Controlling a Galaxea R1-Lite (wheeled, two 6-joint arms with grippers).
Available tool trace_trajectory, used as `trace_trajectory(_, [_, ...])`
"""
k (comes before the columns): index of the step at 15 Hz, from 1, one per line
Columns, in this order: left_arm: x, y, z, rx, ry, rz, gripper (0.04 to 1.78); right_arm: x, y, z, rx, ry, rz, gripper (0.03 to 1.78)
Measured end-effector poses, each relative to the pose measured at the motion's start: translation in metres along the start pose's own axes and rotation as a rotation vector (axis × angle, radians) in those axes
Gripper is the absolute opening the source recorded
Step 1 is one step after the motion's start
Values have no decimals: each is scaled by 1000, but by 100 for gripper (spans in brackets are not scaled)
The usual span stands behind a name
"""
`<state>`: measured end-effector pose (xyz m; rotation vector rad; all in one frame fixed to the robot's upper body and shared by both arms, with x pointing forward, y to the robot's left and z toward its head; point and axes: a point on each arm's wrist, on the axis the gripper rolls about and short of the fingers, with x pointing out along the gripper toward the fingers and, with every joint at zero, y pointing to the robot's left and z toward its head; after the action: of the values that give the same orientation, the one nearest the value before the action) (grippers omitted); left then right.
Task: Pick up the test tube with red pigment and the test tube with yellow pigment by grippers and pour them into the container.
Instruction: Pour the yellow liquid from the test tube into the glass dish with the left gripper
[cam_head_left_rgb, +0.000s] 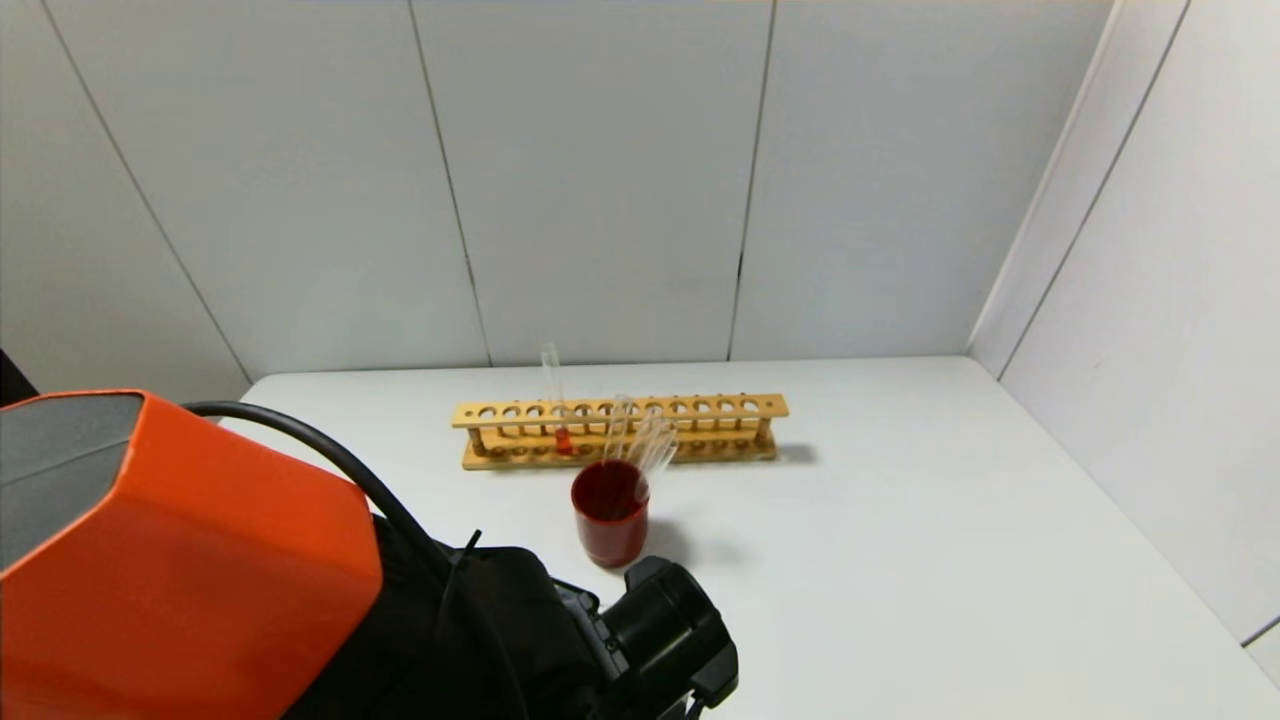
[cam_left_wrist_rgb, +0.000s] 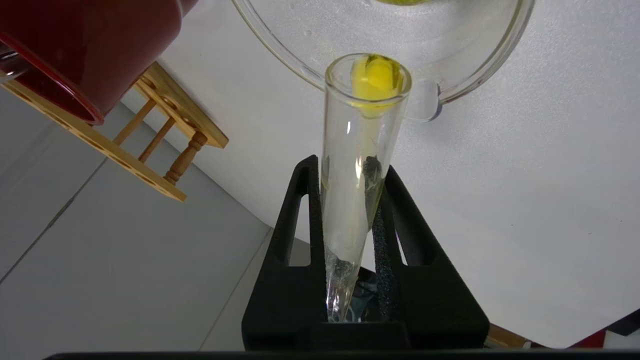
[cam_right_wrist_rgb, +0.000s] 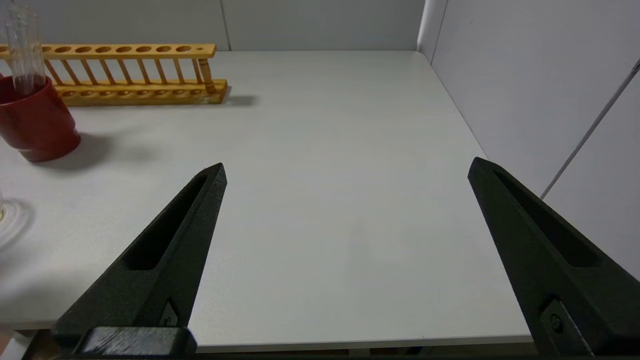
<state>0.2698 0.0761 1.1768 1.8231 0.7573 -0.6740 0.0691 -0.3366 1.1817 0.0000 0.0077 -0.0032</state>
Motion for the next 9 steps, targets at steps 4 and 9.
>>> trace_trajectory(4, [2,3,0,-1,6,1,32,0,0,0,0,0,0,170])
trace_trajectory(9, [3,6,1,13,33,-10,32,0,0,0,0,0,0,170])
